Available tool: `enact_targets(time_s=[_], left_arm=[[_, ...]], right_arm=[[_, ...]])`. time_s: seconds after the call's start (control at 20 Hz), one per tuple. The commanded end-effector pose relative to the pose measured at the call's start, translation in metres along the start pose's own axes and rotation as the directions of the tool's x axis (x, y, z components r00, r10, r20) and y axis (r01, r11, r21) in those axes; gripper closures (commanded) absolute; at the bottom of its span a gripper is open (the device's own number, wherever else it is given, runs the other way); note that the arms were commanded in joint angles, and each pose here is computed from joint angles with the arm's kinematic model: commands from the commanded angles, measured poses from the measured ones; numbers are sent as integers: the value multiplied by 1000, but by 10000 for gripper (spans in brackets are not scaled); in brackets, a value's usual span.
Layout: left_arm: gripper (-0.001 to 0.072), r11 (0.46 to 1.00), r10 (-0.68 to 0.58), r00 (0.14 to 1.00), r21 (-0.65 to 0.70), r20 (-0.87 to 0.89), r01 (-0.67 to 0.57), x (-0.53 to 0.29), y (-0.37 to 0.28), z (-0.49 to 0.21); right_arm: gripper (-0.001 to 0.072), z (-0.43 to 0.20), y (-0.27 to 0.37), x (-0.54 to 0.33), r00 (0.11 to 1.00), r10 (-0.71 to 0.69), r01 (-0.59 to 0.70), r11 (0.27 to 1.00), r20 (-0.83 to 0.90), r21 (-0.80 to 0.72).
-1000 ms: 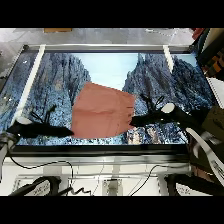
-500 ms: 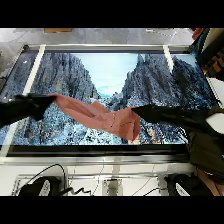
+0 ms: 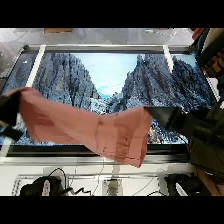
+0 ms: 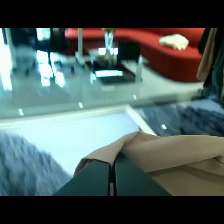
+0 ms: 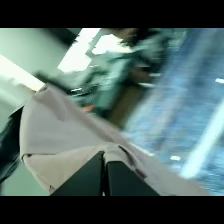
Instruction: Fold the clothes and pants, and hang the long-sleeved shirts on hangers.
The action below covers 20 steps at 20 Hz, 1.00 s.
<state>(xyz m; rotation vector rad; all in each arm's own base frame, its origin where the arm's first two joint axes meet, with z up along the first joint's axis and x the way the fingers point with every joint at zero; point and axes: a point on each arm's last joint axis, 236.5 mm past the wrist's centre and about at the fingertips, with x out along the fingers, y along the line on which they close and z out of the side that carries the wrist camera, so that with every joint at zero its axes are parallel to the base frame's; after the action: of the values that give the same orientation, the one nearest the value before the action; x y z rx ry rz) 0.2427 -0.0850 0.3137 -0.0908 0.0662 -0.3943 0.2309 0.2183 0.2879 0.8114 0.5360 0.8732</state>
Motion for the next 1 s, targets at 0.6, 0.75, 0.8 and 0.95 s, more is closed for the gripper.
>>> enact_targets(time_s=[0.6,0.75,0.8,0.95], left_arm=[[696,783,-336,868,-620,-365,42,209,-2,-241],[697,808,-408,772,-587,-487,58,179,-15,-259],[697,821,-412,713,-570,-567,21,160,-17,-273],[697,829,-486,467,-559,-739,-22,88,-41,-295]], right_arm=[[692,17,-336,70,765,-643,626,727,-40,284],[693,-17,-335,36,681,-663,716,692,-311,93],[693,-29,-330,23,646,-652,717,697,-398,22],[692,-70,-298,-15,534,-539,647,756,-651,-95]])
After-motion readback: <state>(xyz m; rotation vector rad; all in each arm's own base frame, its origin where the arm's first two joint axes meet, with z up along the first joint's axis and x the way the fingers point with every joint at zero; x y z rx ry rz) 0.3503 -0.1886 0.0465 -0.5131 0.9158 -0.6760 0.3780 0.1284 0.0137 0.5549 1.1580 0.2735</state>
